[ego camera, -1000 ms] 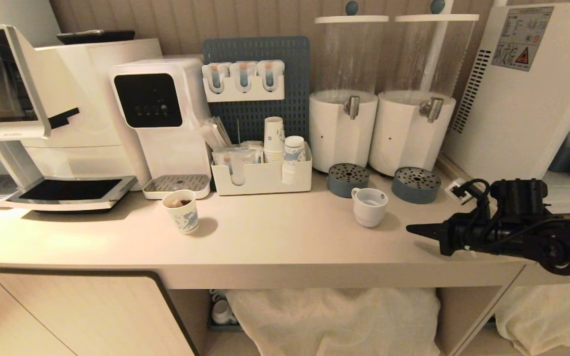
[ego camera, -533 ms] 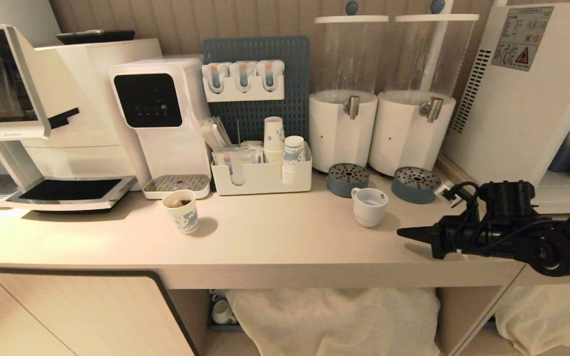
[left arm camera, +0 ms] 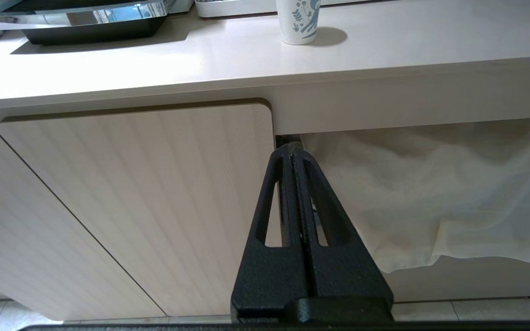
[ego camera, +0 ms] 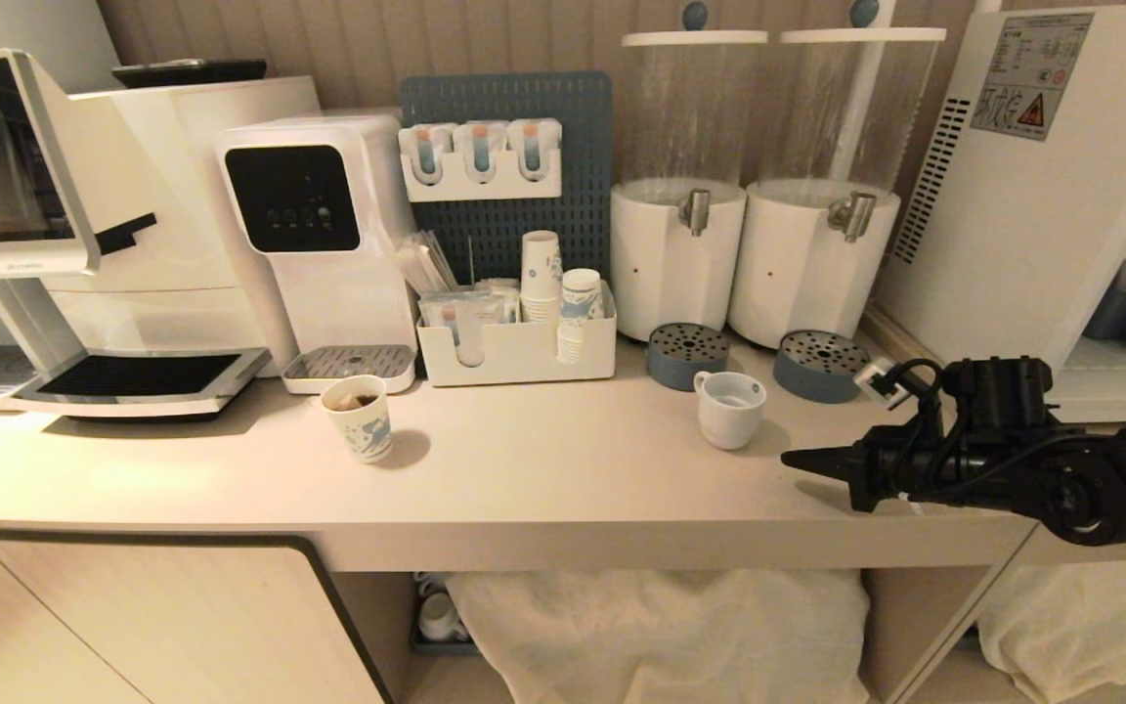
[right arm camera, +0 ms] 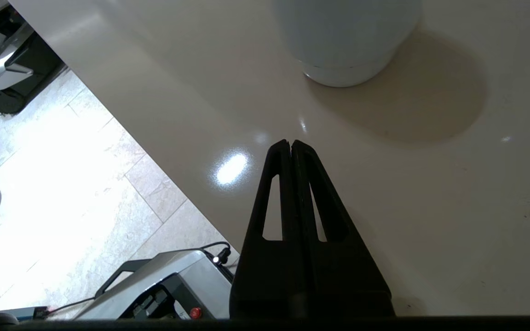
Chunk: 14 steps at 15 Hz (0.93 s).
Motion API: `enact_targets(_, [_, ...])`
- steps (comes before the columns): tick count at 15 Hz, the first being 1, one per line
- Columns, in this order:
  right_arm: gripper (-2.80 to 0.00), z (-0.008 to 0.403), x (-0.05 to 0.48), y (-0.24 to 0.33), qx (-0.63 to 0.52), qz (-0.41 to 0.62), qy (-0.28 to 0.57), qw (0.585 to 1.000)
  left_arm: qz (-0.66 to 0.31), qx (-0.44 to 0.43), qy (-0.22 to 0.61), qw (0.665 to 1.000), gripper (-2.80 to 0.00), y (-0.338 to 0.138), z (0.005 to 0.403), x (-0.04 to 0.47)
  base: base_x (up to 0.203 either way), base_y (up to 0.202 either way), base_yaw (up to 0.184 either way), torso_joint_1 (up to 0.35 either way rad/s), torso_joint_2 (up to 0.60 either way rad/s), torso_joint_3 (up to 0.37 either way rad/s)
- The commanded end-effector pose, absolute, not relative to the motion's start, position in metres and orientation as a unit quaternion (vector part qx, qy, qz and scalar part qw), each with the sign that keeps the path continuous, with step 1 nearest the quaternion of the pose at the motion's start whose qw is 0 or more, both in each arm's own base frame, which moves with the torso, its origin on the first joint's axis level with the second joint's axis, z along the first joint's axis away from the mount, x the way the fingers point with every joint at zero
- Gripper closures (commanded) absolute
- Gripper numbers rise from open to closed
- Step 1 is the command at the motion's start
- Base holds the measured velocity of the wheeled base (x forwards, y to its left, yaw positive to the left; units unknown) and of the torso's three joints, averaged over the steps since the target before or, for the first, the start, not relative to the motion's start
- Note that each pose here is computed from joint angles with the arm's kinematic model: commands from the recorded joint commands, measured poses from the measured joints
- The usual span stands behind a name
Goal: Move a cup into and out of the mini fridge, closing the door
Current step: Put the ceramic cup in the freezer
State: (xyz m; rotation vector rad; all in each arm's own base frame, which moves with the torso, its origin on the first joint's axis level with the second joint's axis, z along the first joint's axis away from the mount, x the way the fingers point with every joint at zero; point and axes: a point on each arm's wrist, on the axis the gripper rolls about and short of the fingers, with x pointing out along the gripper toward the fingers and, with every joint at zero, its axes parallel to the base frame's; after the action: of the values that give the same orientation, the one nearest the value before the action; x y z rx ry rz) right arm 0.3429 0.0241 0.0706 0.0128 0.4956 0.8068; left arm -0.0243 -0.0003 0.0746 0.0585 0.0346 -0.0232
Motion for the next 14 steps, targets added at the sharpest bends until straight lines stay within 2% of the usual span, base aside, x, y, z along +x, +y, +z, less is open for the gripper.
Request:
enact_targets(1, [0.0, 0.0723, 0.3442, 0.0242, 0.004, 0.39, 0.234, 0.891, -0.011, 0.028, 0.018, 0.999, 0.0, -0.0003, 0.0746, -0.0242, 0.0, 0.0, 0.0, 0.0, 0.0, 0.0])
enact_targets(8, [0.0, 0.0738, 0.3468, 0.0243, -0.002, 0.389, 0.228, 0.893, -0.011, 0.028, 0.018, 0.999, 0.0, -0.0003, 0.0746, -0.0242, 0.0, 0.0, 0.0, 0.0, 0.0, 0.0])
enact_targets(9, [-2.8, 0.0739, 0.3463, 0.0243, 0.0, 0.387, 0.23, 0.893, -0.011, 0.028, 0.018, 0.999, 0.0, -0.0003, 0.0746, -0.0242, 0.0, 0.0, 0.0, 0.0, 0.0, 0.0])
enact_targets(14, [-2.8, 0.0778, 0.3461, 0.024, 0.015, 0.382, 0.232, 0.894, -0.011, 0.028, 0.018, 0.999, 0.0, -0.0003, 0.0746, -0.0242, 0.0, 0.0, 0.0, 0.0, 0.0, 0.0])
